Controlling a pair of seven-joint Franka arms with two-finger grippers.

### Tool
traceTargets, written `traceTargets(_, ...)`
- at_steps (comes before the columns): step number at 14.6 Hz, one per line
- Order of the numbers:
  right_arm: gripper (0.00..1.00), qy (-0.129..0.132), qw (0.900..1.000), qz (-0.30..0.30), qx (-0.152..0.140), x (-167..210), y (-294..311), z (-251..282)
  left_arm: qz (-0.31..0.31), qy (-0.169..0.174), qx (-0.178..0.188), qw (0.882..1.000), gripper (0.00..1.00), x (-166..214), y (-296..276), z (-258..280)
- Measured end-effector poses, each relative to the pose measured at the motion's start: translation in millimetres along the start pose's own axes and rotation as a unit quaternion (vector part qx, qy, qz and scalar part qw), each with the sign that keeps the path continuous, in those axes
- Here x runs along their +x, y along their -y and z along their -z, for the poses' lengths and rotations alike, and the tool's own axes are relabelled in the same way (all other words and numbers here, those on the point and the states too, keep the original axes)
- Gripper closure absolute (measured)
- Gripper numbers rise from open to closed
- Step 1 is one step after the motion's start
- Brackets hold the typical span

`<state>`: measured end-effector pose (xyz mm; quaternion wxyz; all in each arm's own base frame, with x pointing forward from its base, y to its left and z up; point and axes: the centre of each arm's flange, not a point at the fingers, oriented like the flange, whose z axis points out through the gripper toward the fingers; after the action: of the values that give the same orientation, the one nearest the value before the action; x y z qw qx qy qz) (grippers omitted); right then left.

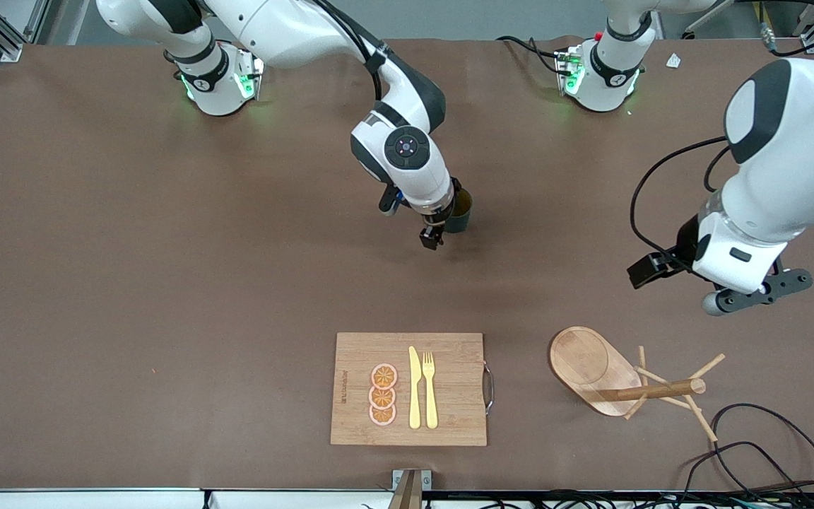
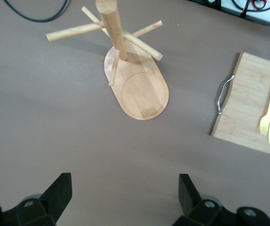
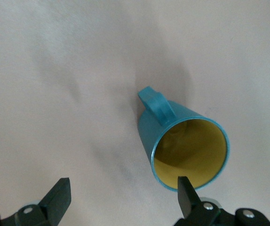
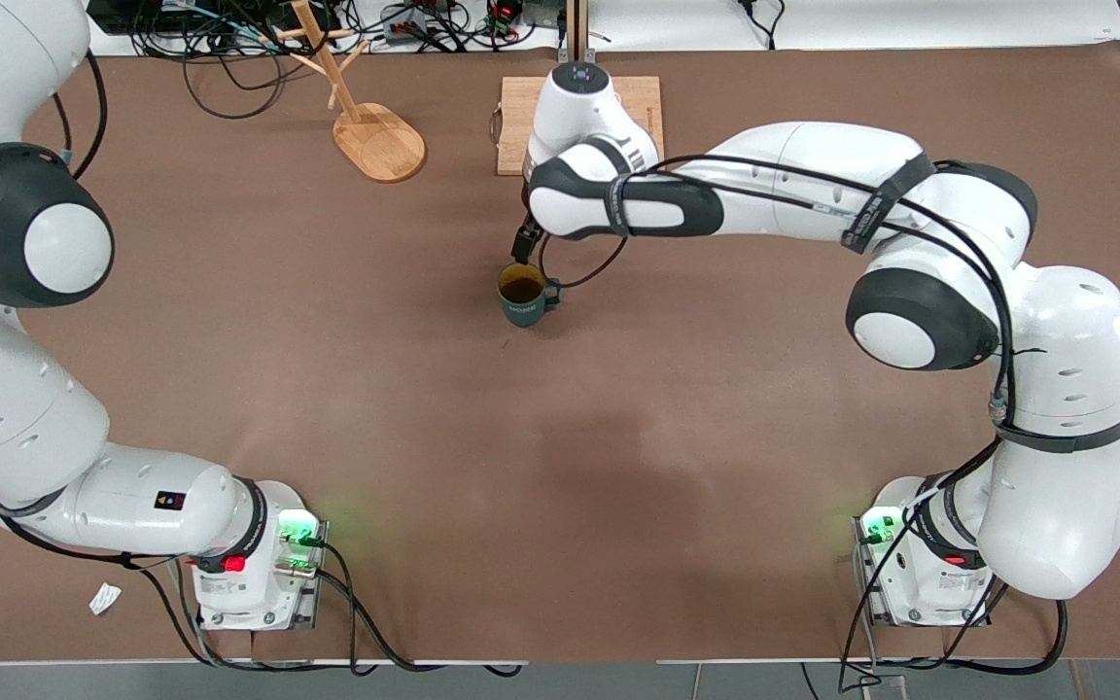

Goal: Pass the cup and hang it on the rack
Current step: 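Set the mug down with the right gripper while the left gripper approaches, then withdraw the right gripper while the left gripper moves over the mug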

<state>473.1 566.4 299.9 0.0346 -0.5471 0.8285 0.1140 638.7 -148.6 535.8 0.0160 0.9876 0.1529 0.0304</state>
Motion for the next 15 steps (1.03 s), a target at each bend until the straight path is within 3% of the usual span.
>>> traceTargets(4,0.00,-0.063,0.993,0.099,-0.014,10.9,-14.9,66.4,0.020,-0.007,-0.004,1.000,0.00,-15.7,-31.0,-3.0)
traceTargets(6,0.00,-0.086,0.983,0.163,-0.008,22.8,-17.7,99.6,0.026,-0.009,-0.007,1.000,0.00,-26.0,-50.9,-8.5)
traceTargets(8,0.00,-0.096,0.966,0.242,-0.010,44.3,-9.1,123.7,0.035,-0.010,-0.010,0.999,0.00,-35.6,-71.8,-18.3)
traceTargets(10,0.00,-0.110,0.935,0.336,-0.010,70.8,-0.4,144.1,0.051,-0.006,-0.011,0.999,0.00,-48.6,-97.3,-35.3)
traceTargets(11,0.00,-0.121,0.914,0.387,-0.018,85.3,2.3,156.0,0.059,-0.005,-0.011,0.998,0.00,-56.6,-111.9,-44.6)
traceTargets(13,0.00,-0.134,0.866,0.479,-0.045,114.6,10.3,184.6,0.070,-0.012,0.000,0.997,0.00,-73.9,-136.7,-58.7)
traceTargets(15,0.00,-0.137,0.812,0.563,-0.071,150.9,29.9,222.7,0.082,-0.016,0.013,0.996,0.00,-98.5,-163.9,-71.4)
